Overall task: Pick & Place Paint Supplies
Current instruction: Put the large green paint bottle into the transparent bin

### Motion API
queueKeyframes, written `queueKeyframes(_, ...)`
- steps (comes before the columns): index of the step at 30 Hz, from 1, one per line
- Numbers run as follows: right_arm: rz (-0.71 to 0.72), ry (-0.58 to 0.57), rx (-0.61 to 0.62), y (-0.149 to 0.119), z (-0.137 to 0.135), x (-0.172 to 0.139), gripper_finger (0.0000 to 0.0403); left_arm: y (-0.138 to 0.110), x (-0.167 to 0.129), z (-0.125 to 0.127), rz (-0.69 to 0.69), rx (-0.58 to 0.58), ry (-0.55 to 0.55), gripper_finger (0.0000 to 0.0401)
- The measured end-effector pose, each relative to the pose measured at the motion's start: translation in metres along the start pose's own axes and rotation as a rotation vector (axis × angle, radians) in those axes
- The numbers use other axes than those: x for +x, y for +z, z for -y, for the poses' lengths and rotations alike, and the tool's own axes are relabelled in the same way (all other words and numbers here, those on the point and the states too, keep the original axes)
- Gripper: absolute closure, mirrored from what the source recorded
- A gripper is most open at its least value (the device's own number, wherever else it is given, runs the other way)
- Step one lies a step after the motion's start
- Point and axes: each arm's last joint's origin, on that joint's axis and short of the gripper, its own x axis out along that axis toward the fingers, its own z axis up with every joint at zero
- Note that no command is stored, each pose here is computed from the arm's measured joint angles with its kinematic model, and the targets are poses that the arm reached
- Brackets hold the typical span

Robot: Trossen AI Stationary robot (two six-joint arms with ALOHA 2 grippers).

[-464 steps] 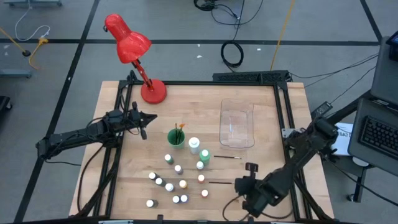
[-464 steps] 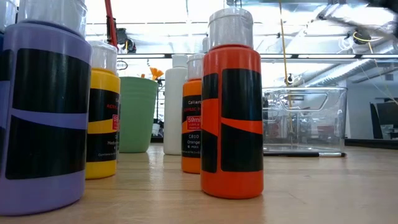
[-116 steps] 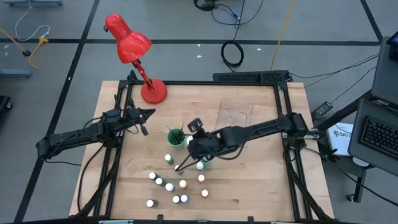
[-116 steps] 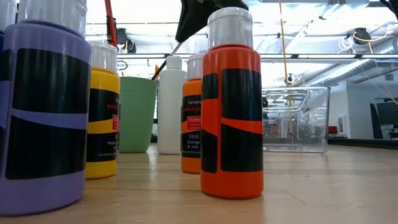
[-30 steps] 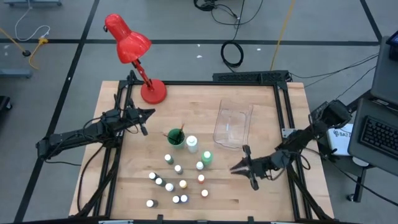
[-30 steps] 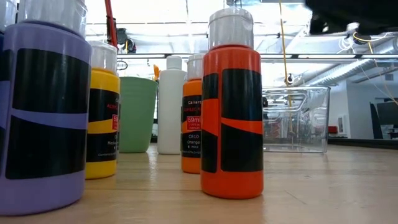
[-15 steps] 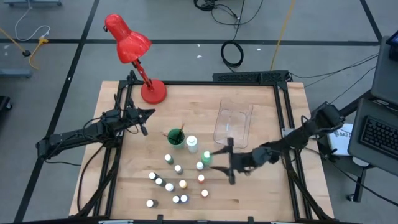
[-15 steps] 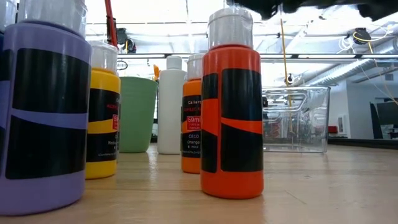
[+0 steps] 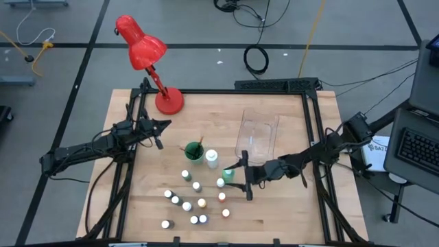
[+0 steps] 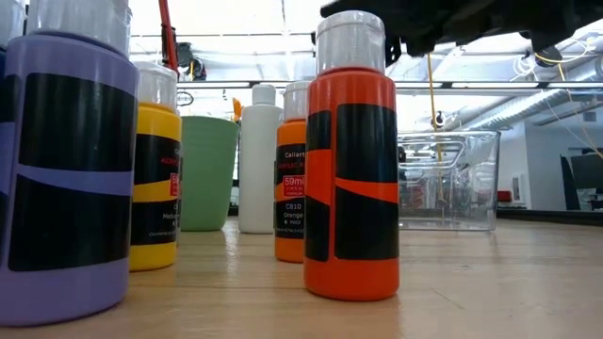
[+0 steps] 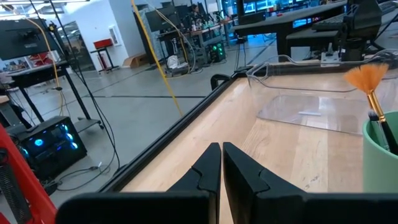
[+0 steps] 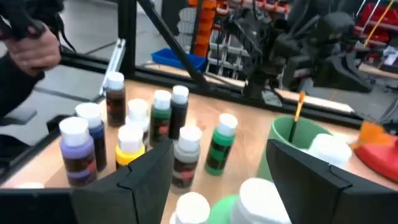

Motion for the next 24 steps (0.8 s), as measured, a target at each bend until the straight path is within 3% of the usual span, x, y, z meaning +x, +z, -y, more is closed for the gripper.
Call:
queueKeyframes(14,-0.126,-0.049,0.06,-0.013,0.01,0.002,0.0173,0.001,0.0,0.0,0.006,-0.002,0.001,0.038)
queueKeyframes(19,-0.123,-0.048,0.06,-0.013,0.01,0.002,0.0211,0.001,0.0,0.0,0.006,-0.001,0.001,0.038)
queueKeyframes(24,-0.126,-0.041,0.046,-0.013,0.01,0.002,0.0276,0.001,0.0,0.0,0.007,0.003,0.001,0.038)
